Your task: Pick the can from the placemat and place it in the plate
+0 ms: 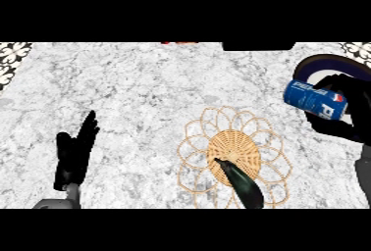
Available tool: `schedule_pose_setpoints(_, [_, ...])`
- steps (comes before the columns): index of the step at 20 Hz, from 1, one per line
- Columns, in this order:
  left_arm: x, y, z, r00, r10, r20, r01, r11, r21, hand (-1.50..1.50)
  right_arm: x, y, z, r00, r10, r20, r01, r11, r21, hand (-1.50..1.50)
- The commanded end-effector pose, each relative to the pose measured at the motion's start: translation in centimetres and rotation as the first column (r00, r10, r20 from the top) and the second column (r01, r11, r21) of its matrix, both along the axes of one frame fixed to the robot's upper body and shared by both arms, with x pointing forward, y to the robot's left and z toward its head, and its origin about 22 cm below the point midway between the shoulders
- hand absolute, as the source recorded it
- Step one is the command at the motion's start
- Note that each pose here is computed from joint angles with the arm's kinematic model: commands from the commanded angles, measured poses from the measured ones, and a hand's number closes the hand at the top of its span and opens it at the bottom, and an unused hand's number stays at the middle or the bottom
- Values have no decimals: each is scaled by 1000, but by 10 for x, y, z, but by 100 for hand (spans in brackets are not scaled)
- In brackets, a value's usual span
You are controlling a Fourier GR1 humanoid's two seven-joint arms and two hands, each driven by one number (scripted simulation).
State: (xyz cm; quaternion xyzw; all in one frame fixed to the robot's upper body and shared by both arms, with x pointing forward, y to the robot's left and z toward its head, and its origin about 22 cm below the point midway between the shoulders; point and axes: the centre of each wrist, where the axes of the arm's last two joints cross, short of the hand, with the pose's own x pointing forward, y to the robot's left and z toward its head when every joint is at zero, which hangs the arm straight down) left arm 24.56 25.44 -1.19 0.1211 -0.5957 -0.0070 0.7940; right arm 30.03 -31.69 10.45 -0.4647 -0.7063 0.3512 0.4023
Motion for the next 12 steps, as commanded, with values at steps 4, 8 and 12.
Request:
schedule_pose_setpoints(4, [8,-2,-4,1000,-17,-2,17,1000,-23,0,-4,-45,12,985,-172,22,170,982,86,150])
schedule_pose_setpoints(8, [-4,-7,4,999,-39,17,39,999,-4,0,27,-63,35,977,-212,18,209,972,107,150])
schedule_pose_setpoints(12, [-7,-5,12,999,-36,10,36,999,-1,0,45,-98,30,968,-247,-36,249,965,84,150])
